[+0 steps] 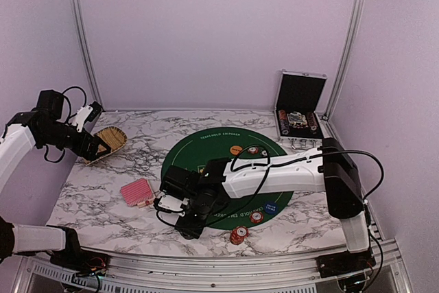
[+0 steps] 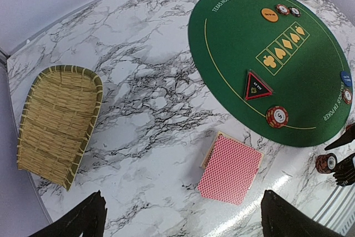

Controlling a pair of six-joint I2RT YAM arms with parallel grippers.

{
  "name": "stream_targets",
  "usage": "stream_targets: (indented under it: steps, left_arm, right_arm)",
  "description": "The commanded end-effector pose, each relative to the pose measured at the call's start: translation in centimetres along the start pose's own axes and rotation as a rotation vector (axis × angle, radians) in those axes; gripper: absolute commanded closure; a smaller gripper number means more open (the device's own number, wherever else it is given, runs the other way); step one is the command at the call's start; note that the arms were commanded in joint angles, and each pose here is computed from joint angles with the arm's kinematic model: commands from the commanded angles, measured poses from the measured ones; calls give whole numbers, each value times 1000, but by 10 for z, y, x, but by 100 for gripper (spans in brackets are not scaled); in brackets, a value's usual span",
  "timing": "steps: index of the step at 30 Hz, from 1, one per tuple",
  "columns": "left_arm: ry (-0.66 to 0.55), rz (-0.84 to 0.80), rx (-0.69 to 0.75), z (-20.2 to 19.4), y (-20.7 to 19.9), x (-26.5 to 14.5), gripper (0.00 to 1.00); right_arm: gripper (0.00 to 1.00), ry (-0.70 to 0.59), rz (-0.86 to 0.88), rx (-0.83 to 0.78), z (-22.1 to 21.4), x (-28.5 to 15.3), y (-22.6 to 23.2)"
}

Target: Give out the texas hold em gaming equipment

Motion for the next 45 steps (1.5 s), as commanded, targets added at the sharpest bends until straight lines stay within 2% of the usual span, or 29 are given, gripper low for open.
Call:
stream_targets:
  steps: [1, 25, 35, 39, 42, 45]
  left_arm:
    - [-1, -6, -4, 4, -1, -4, 1]
    - [6, 8, -1, 2, 1, -4, 1]
    - [6, 10, 0, 1, 1, -4, 1]
    - [4, 9, 0, 2, 1, -4, 1]
    - [3, 9, 0, 2, 1, -4, 1]
    - [4, 4, 1, 2, 0, -4, 1]
  right_arm:
    - [43, -28, 9, 4, 9, 0, -4]
    - [47, -13, 53, 11, 3, 10, -1]
    - [63, -25, 48, 14, 5, 5, -3]
    - [73, -33, 44, 12, 7, 0, -3]
    - [86, -41, 39, 22, 9, -5, -6]
    - [89, -54, 29, 35, 11, -12, -11]
Point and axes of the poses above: each gripper's point midway between its finger pads, its own x axis out along the fingers, its own y axis along the line the jaws close on, z = x × y, the point moved 4 cm from there along -x, back along the fingers, and after that the axes turned 14 degrees about -x, right-handed, at the moved point
